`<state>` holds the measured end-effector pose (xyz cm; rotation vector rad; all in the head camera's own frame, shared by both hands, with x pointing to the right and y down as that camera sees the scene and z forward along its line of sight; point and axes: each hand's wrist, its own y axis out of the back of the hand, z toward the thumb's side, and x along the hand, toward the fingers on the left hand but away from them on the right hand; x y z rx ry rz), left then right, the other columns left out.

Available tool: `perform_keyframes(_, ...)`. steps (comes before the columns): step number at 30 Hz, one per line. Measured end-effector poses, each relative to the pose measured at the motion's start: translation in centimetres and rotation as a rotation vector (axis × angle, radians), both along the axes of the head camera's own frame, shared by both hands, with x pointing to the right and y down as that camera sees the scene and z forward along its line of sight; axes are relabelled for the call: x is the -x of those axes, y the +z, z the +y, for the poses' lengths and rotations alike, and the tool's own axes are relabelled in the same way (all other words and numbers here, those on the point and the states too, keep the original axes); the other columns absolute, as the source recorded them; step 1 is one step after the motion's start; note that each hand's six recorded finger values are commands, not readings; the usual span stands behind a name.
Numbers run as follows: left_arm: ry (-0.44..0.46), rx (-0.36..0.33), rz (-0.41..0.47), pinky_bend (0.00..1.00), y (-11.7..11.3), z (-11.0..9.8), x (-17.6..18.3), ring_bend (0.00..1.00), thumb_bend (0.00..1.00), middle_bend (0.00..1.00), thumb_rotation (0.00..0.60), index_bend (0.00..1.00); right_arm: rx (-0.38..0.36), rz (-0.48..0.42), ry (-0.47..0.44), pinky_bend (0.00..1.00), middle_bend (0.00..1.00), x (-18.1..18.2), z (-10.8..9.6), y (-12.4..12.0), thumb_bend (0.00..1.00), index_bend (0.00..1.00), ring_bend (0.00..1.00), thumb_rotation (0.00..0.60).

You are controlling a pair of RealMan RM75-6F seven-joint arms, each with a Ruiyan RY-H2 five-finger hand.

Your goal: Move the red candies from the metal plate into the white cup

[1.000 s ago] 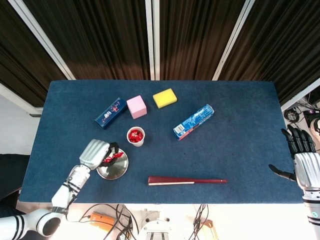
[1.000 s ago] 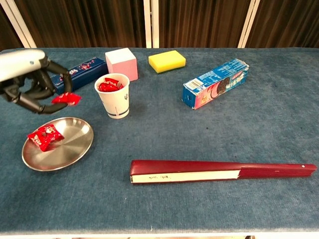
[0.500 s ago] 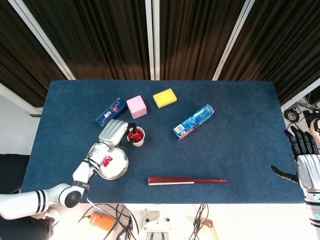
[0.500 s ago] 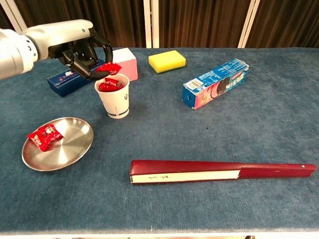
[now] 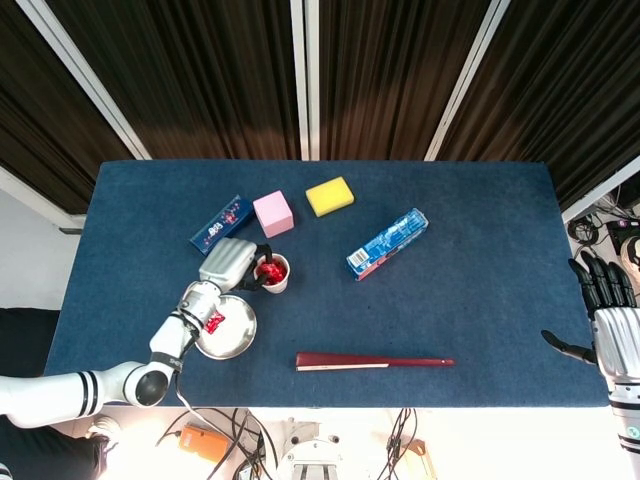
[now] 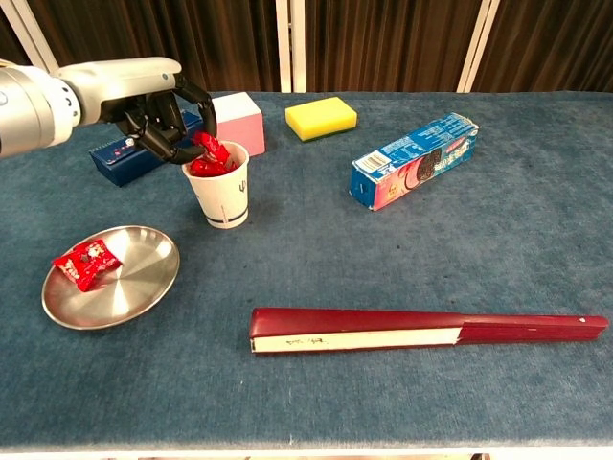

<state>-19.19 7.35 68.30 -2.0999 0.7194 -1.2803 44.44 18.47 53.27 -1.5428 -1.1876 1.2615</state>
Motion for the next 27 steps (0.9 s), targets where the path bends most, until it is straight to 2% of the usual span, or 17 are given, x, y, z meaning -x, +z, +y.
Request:
perform_keyframes(6, 0.006, 0.012, -0.01, 0.69, 0.0, 0.2, 0.2, 0.82, 0.32, 0.92, 0.597, 0.41, 0.001, 0.0, -0.001, 0.0, 0.0, 0.1, 0.0, 0.0, 0.12, 0.0, 0.0, 0.6)
perform_keyframes(10, -0.002, 0.008, -0.01, 0.69, -0.3, 0.0, 0.5, 0.82, 0.31, 0.92, 0.594, 0.36, -0.003, 0.001, -0.001, 0.0, 0.0, 0.1, 0.0, -0.1, 0.12, 0.0, 0.0, 0.6)
perform_keyframes(15, -0.06, -0.047, 0.014, 0.69, -1.8, -0.5, 2.0, 0.77, 0.28, 0.88, 0.597, 0.3, -0.005, 0.005, 0.005, 0.0, 0.0, -0.2, 0.0, -0.4, 0.12, 0.0, 0.0, 0.6)
perform_keyframes(17, -0.086, -0.088, 0.012, 0.64, -2.5, -0.8, 3.1, 0.71, 0.25, 0.82, 0.596, 0.3, -0.003, 0.006, 0.007, 0.01, 0.0, -0.4, 0.0, -0.4, 0.12, 0.0, 0.0, 0.6)
perform_keyframes(19, -0.112, -0.15, -0.013, 0.52, -3.4, -1.0, 5.0, 0.59, 0.23, 0.72, 0.597, 0.3, -0.002, 0.005, 0.009, 0.02, 0.0, -0.5, 0.0, -0.5, 0.12, 0.0, 0.0, 0.6)
perform_keyframes(22, -0.15, -0.235, -0.084, 0.29, -4.5, -0.5, 8.7, 0.34, 0.2, 0.46, 0.599, 0.3, 0.005, -0.004, 0.013, 0.02, 0.0, -0.8, 0.0, -0.4, 0.12, 0.0, 0.0, 0.6)
perform_keyframes(27, -0.198, -0.335, -0.215, 0.07, -6.3, 2.7, 15.8, 0.09, 0.19, 0.22, 0.6, 0.29, 0.02, -0.017, 0.029, 0.02, 0.0, -1.6, 0.0, -0.2, 0.12, 0.0, 0.0, 0.6)
